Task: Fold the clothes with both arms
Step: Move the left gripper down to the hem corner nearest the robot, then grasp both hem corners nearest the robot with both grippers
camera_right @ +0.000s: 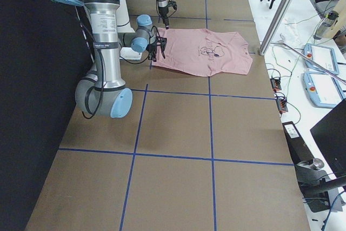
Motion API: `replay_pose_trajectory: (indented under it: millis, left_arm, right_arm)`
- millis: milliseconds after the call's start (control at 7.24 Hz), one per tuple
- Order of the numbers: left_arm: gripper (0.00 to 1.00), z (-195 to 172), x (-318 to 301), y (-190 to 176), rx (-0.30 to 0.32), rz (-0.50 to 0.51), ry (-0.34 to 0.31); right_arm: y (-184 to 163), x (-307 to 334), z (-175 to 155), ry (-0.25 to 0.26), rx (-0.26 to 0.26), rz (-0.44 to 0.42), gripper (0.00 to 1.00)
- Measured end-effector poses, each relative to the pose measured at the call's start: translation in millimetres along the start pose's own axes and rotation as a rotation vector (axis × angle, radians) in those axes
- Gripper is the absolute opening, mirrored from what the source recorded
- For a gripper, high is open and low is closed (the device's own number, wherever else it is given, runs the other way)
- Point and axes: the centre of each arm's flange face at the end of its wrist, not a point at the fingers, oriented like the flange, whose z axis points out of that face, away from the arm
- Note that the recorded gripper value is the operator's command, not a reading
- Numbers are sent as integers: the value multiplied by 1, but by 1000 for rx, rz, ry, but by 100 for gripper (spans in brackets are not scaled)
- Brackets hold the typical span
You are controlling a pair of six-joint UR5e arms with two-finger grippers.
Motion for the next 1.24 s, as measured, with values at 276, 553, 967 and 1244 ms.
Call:
replay_pose_trajectory:
  millis: [276,553,967,1244]
  left_arm:
    - [92,10,-6,23,-5,-7,-33]
    - [78,14,-10,25,4,-8,-47]
    - [20,16,-12,26,6,-9,-50]
    - [0,15,-11,26,6,-9,-49]
  right_arm:
    - [0,0,0,1,1,-2,0]
    - [0,0,0,0,0,-3,0]
    - [0,1,2,5,-1,-3,0]
    - [0,3,3,8,0,-2,0]
